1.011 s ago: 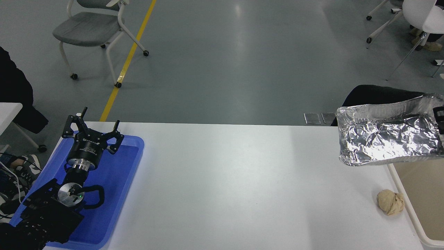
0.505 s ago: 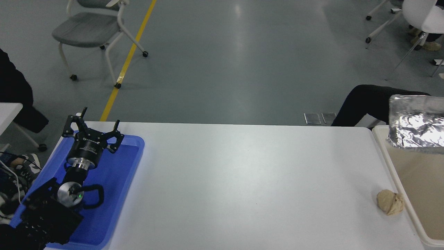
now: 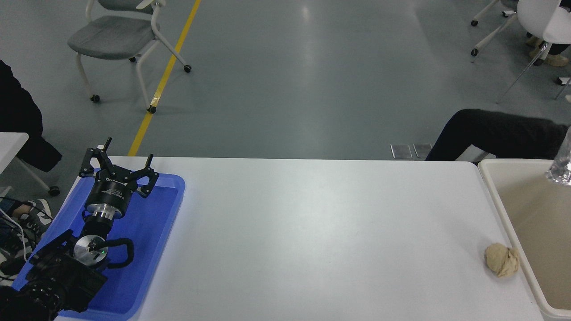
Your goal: Pick up foil plate and place in dustbin
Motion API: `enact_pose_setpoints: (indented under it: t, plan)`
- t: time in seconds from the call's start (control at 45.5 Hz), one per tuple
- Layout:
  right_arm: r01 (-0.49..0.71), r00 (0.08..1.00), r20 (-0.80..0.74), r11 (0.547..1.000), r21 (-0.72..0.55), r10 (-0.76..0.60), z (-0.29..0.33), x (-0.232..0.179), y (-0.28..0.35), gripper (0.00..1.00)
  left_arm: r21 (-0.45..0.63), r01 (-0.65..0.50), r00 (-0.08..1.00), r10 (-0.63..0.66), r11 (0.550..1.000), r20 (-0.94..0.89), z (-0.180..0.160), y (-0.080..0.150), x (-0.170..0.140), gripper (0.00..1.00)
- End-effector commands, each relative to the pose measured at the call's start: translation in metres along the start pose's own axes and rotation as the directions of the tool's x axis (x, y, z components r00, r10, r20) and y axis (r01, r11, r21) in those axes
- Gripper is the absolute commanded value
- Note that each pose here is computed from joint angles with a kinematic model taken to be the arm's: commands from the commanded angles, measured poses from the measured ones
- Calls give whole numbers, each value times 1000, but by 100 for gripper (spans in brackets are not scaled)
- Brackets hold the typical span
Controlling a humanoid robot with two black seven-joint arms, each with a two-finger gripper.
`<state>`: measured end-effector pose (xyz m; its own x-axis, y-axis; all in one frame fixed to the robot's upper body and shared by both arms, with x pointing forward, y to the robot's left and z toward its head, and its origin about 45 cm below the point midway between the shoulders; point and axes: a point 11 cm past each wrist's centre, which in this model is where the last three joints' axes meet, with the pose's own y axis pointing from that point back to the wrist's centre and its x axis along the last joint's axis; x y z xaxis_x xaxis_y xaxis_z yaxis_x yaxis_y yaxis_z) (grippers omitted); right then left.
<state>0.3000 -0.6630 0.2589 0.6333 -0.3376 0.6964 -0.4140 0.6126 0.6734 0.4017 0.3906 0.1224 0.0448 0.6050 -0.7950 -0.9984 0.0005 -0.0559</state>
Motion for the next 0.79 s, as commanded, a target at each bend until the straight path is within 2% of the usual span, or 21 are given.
enact_pose_setpoints:
  t: [0.0, 0.22, 0.44, 0.462, 0.484, 0.527, 0.593, 0.659, 0.681, 0.747, 0.769]
  plan:
    - [0, 992, 127, 999, -36, 5, -1, -66, -37, 0, 0, -1, 1000, 1, 1000, 1, 0, 0, 0, 100]
    - [14, 973, 231, 1000, -14, -10, -5, -85, -45, 0, -2, -1, 1000, 1, 1000, 2, 1, 0, 1, 100]
    - [12, 971, 241, 1000, -5, -11, -17, -94, -50, 1, -3, -5, 1000, 5, 1000, 3, 1, 1, 2, 100]
    - [15, 970, 242, 1000, -4, -14, -18, -96, -51, 5, -4, -4, 1000, 4, 1000, 2, 2, 1, 1, 100]
    - [16, 969, 246, 1000, -3, -15, -19, -98, -52, 15, -3, -3, 1000, 3, 1000, 1, 1, 1, 1, 100]
    - [16, 967, 255, 1000, -3, -15, -21, -102, -53, 41, -4, -4, 1000, 4, 1000, 2, 2, 1, 1, 100]
    - [4, 961, 275, 1000, -1, -4, -26, -102, -55, 51, -2, -4, 1000, 4, 1000, 2, 1, 1, 1, 100]
    - [3, 958, 285, 1000, 0, -3, -28, -103, -56, 82, -3, -1, 1000, 1, 1000, 1, 1, 0, 1, 100]
    - [5, 959, 285, 1000, 1, -5, -29, -105, -57, 89, -2, -4, 1000, 4, 1000, 2, 1, 1, 1, 100]
    - [7, 958, 287, 1000, 2, -7, -29, -106, -57, 93, -3, -1, 1000, 1, 1000, 1, 1, 0, 1, 100]
    - [8, 958, 285, 1000, 4, -8, -30, -106, -57, 97, -3, -1, 1000, 1, 1000, 1, 1, 0, 1, 100]
